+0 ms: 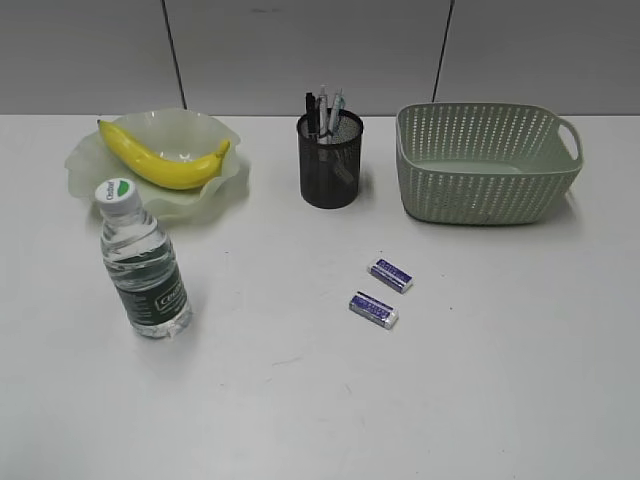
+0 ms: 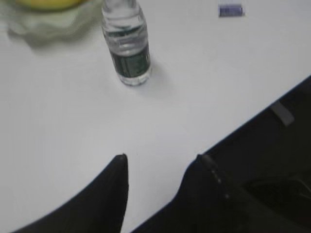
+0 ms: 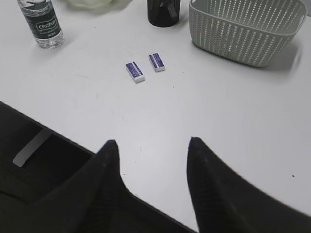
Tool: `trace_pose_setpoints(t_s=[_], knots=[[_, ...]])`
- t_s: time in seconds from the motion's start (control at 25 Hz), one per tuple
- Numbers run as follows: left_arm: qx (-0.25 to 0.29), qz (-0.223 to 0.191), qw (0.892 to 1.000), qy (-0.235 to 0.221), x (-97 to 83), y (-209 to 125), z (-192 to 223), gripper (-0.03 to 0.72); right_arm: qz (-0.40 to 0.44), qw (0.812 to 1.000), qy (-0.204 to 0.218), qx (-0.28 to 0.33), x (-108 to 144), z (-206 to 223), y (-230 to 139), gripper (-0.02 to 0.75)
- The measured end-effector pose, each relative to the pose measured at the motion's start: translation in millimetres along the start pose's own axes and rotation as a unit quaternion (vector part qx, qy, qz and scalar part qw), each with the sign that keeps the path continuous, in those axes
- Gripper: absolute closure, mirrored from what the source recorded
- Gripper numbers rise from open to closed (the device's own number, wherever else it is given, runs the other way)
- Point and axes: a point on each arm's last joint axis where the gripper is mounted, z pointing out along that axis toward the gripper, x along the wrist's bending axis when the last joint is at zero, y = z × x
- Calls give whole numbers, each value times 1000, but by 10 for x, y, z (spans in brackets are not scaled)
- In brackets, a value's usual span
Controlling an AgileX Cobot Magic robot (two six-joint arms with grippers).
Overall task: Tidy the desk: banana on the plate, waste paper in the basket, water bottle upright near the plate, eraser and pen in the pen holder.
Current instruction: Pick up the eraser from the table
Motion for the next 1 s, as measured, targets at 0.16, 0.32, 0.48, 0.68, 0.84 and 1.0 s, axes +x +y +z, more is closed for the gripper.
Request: trace_pose_setpoints(t_s=[0.16,0.32,0.48,0.68,0.84,1.0], knots=[[-42,-1,999,0,1,-84,-99,370,-4,999,0,48,-11,157,118,368],[-69,-1,998,1,1,-132,-169,371,-51,994,4,93,-34,498,488,368],[-94,-1,996,1,2,-186,-237,372,-87,983,14,164,-73,1081,925,369],[-129,-2,992,1,3,-260,-323,375,-81,960,32,265,-124,2078,1313,368],[-139,-1,990,3,5,-285,-348,377,-74,945,41,316,-163,2863,1484,368],[-139,-1,990,3,5,-285,-348,378,-62,920,57,384,-188,3581,1435,368]])
